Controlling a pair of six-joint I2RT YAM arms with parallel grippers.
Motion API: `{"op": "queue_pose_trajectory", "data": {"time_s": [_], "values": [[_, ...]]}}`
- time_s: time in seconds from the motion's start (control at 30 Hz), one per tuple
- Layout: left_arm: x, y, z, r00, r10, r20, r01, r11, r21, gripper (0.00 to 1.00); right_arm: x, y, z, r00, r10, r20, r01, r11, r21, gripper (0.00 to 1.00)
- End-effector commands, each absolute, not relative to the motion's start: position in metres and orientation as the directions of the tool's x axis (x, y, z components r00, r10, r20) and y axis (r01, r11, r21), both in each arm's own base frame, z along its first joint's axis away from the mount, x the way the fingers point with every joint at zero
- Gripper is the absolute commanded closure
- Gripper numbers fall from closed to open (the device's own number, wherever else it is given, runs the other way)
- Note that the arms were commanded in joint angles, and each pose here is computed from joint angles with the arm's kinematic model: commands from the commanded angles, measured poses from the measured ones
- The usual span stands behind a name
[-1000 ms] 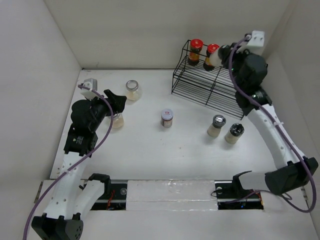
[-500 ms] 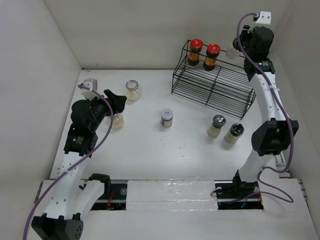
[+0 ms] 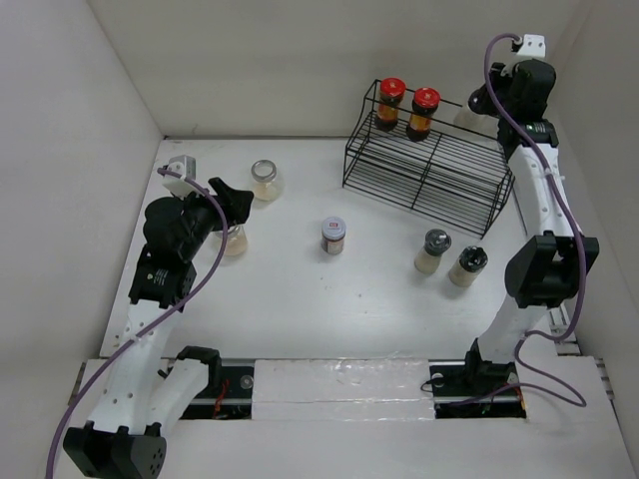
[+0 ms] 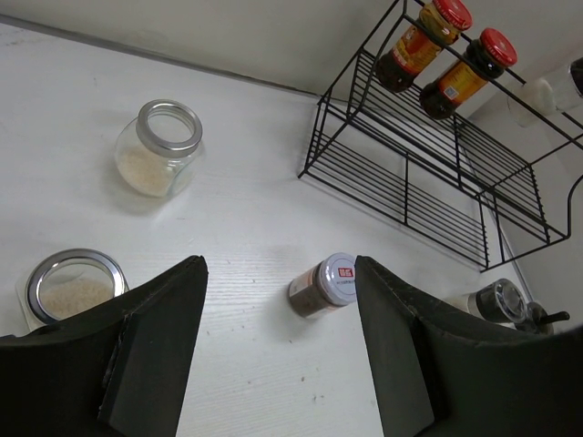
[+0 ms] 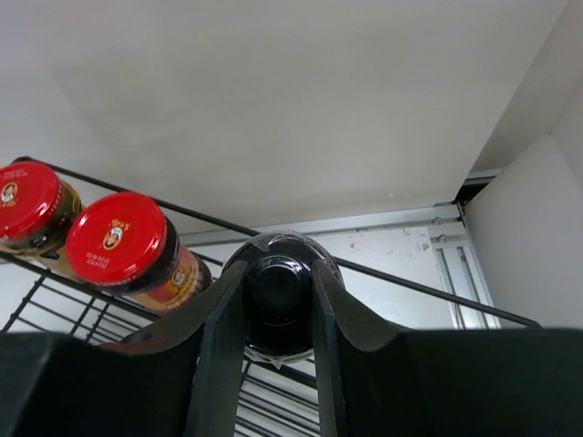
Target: Organize the condiment bottles
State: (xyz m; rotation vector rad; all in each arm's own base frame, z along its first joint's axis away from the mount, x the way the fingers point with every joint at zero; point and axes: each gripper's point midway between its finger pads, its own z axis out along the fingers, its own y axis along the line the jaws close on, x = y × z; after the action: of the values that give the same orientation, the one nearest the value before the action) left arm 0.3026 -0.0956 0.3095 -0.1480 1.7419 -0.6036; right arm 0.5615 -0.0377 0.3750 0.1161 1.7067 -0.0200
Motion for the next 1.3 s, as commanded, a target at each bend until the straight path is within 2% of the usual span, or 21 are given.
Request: {"op": "queue_pose_trajectory", "data": {"time_s": [0.0,0.23,0.43,0.63,0.77,0.83,0.87,1.03,1.13,1.2,1.23,1.27], "values": [[0.302,-0.097,0.323,-0.222,-0.414,-0.883,0.253,0.85,-0.462,0.39,0.557,-0.037,0.407,-0.046,0.084,-0.995,0.055,0.995,0.082,0.76],[0.3,-0.096,0.326,-0.214,-0.415,-0.884,0.258,0.849,-0.461,0.39,0.572,-0.039,0.367,-0.152,0.097,-0.984,0.006,0.995,0.097,0.75],[0.298,-0.096,0.328,-0.206,-0.417,-0.886,0.262,0.849,-0.46,0.39,0.58,-0.032,0.35,-0.187,0.099,-0.977,-0.01,0.995,0.102,0.7],[0.298,-0.096,0.328,-0.206,-0.417,-0.886,0.262,0.849,-0.46,0.39,0.591,-0.026,0.331,-0.227,0.1,-0.969,-0.027,0.994,0.109,0.7],[0.298,-0.096,0.328,-0.206,-0.417,-0.886,0.262,0.849,-0.46,0.39,0.591,-0.015,0.335,-0.22,0.096,-0.971,-0.047,0.993,0.108,0.57],[0.298,-0.096,0.328,-0.206,-0.417,-0.886,0.262,0.849,-0.46,0.39,0.591,-0.009,0.338,-0.219,0.093,-0.971,-0.056,0.993,0.108,0.48],[0.298,-0.096,0.328,-0.206,-0.417,-0.886,0.262,0.849,-0.46,0.39,0.591,-0.006,0.343,-0.211,0.091,-0.973,-0.057,0.993,0.105,0.4],[0.296,-0.096,0.331,-0.198,-0.418,-0.887,0.266,0.848,-0.459,0.39,0.583,-0.007,0.368,-0.165,0.089,-0.982,-0.053,0.994,0.099,0.21],[0.295,-0.097,0.331,-0.202,-0.416,-0.887,0.274,0.845,-0.459,0.39,0.572,-0.007,0.385,-0.122,0.085,-0.989,-0.034,0.995,0.09,0.18],[0.295,-0.097,0.331,-0.202,-0.416,-0.887,0.274,0.845,-0.459,0.39,0.548,-0.012,0.426,-0.01,0.09,-0.996,0.017,0.996,0.089,0.16],[0.294,-0.097,0.334,-0.194,-0.418,-0.888,0.278,0.845,-0.458,0.39,0.54,-0.018,0.41,-0.03,0.1,-0.995,0.053,0.994,0.098,0.16],[0.293,-0.097,0.334,-0.193,-0.418,-0.888,0.278,0.845,-0.458,0.39,0.512,-0.021,0.441,0.045,0.124,-0.991,0.077,0.989,0.127,0.16]]}}
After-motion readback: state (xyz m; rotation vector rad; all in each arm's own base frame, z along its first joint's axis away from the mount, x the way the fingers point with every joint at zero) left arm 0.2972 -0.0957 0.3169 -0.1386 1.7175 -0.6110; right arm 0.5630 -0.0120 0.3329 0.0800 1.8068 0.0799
